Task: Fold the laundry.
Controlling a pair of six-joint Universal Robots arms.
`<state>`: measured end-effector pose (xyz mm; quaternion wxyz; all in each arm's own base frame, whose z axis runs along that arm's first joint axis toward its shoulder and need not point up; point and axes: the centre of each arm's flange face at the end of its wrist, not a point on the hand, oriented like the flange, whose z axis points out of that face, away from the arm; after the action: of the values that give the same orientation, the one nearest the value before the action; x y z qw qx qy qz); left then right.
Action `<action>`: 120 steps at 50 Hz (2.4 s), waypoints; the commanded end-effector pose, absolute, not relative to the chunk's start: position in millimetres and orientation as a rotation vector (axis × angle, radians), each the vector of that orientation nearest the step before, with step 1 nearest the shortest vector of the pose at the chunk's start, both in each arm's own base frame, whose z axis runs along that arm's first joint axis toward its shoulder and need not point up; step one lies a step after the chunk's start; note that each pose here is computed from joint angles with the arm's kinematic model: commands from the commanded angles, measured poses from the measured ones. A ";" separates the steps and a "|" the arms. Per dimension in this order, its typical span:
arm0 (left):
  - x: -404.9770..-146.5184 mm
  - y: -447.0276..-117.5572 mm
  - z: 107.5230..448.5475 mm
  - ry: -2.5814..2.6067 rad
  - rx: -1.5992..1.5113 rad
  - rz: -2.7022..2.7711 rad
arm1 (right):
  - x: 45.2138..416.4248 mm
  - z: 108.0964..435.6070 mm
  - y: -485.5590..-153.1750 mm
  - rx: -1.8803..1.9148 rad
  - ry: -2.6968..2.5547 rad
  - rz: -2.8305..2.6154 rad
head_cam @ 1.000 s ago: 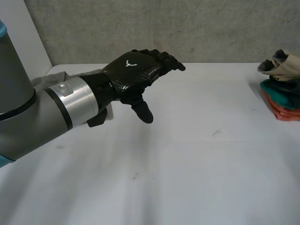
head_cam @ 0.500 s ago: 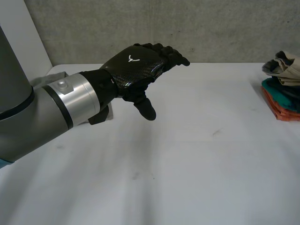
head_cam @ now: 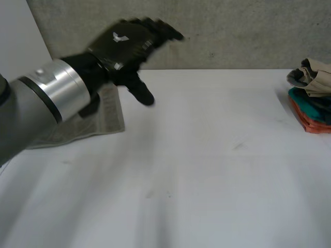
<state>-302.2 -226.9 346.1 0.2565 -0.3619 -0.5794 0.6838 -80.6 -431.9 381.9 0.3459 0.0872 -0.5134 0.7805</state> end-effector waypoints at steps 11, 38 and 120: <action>-160.8 -390.4 268.6 -2.117 -0.809 2.338 | 219.9 254.0 -283.0 1.270 -1.844 2.577; -86.7 -468.3 148.0 -2.416 -1.136 2.305 | 220.3 149.0 -253.5 1.388 -2.248 1.957; -59.7 -508.2 118.9 -2.391 -1.147 2.336 | 206.2 158.1 -267.4 1.293 -2.222 1.972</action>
<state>-62.5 -499.9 121.6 -0.1903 -0.3214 -0.6709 0.6406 206.1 -267.4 157.9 -0.0490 0.3976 -0.6858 0.6076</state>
